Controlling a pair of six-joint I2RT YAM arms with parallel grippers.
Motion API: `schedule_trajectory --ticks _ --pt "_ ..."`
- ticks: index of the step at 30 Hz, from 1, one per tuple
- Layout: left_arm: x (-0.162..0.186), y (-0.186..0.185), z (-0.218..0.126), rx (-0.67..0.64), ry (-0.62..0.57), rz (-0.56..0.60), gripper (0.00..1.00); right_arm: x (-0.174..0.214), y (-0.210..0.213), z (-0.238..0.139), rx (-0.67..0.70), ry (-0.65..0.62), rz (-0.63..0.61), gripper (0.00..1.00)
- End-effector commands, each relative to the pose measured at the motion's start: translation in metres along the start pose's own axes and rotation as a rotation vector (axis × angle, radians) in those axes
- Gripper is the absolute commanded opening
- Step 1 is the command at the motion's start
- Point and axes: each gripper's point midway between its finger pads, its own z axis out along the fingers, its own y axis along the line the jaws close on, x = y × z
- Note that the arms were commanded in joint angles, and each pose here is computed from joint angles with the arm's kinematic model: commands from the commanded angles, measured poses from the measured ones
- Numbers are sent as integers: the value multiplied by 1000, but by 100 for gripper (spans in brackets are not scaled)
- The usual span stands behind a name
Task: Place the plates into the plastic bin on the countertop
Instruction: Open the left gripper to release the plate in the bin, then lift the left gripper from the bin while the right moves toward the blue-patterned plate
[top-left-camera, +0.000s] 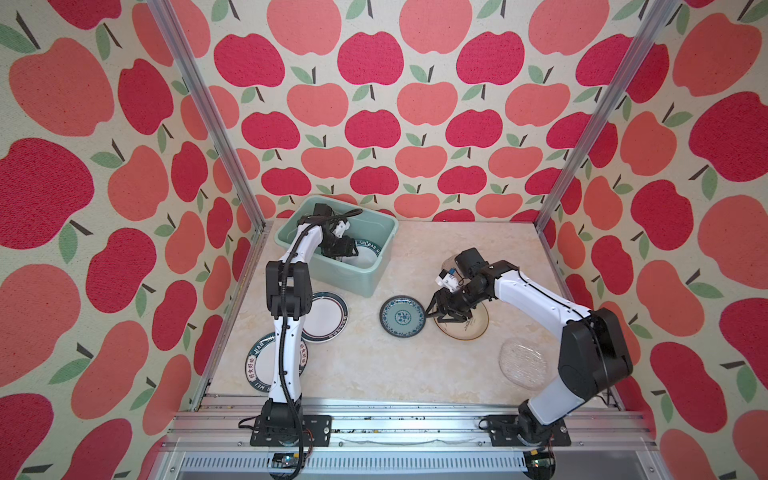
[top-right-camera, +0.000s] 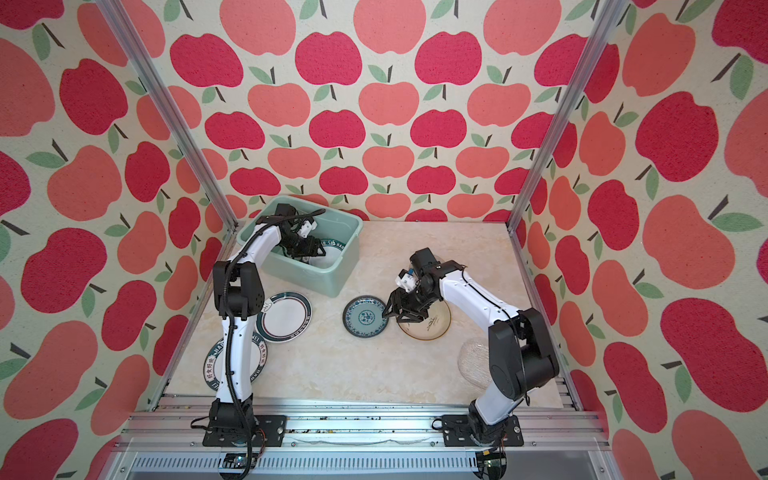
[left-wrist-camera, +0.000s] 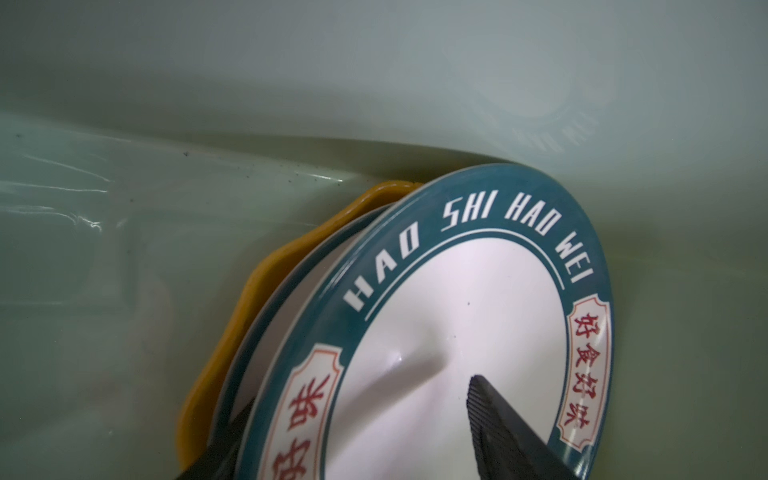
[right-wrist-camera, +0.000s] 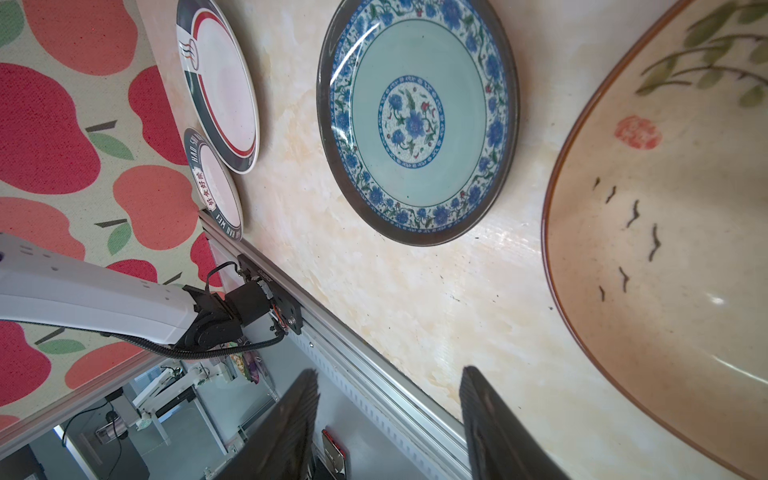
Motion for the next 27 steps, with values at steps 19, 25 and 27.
schedule_trajectory --ticks 19,25,27 --pt "-35 -5 -27 -123 -197 59 97 -26 17 -4 3 -51 -53 61" --pt "-50 -6 -52 -179 -323 30 99 -34 28 -18 4 -100 -71 63" --pt "-59 -9 -65 -194 -394 42 99 -39 34 -25 -1 -142 -89 65"
